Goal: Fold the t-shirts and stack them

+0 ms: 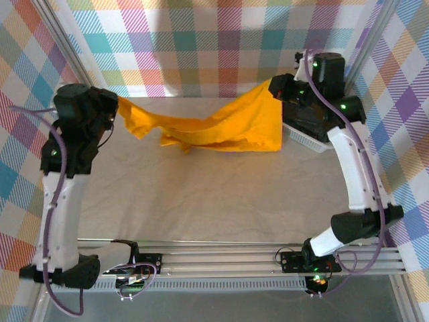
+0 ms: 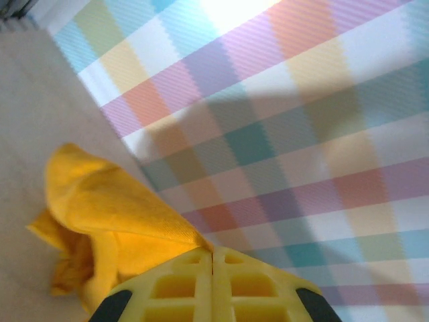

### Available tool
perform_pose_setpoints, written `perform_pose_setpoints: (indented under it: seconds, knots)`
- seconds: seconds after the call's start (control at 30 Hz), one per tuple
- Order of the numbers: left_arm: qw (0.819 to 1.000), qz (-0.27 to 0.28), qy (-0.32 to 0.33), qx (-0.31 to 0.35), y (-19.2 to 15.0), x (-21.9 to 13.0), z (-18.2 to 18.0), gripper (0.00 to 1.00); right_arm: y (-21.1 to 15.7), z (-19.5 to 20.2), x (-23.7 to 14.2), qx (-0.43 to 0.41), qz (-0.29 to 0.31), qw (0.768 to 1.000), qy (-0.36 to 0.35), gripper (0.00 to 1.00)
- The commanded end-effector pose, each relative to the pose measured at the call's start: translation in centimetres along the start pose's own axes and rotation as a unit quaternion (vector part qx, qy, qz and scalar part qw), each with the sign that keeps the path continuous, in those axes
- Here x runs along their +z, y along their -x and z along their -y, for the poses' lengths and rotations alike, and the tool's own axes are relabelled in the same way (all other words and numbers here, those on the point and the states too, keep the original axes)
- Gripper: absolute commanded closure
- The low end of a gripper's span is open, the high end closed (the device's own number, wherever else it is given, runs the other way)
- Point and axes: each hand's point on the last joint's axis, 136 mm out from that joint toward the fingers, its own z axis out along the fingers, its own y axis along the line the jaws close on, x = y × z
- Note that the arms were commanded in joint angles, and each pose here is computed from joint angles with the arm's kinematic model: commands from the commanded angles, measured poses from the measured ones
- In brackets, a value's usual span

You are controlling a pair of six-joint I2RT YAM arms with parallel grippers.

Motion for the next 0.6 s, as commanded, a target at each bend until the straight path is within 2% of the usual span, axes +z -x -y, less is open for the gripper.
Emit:
perform_pose_setpoints:
  seconds: [0.0, 0.27, 0.37, 0.47, 0.57]
  knots:
    - [0.996, 0.062, -0.063, -0.006, 3.8, -4.9, 3.4, 1.0, 3.3, -5.0, -4.7, -0.02, 0.082, 0.993, 0.078, 1.0]
    - [0.98, 0.132, -0.145, 0.015, 8.7, -12.3, 9.2, 1.0, 5.2, -9.6, -12.4, -0.049, 0.173, 0.974, 0.135, 1.0]
    - [0.972, 0.165, -0.163, 0.016, 10.4, -14.3, 10.5, 1.0, 5.4, -10.5, -14.0, -0.051, 0.189, 0.969, 0.149, 1.0]
    - [0.971, 0.167, -0.168, 0.026, 10.6, -13.6, 11.5, 1.0, 5.5, -10.4, -13.4, -0.046, 0.183, 0.97, 0.153, 1.0]
    - [0.979, 0.139, -0.145, 0.028, 9.4, -9.6, 11.5, 1.0, 5.3, -9.2, -10.2, -0.032, 0.15, 0.977, 0.149, 1.0]
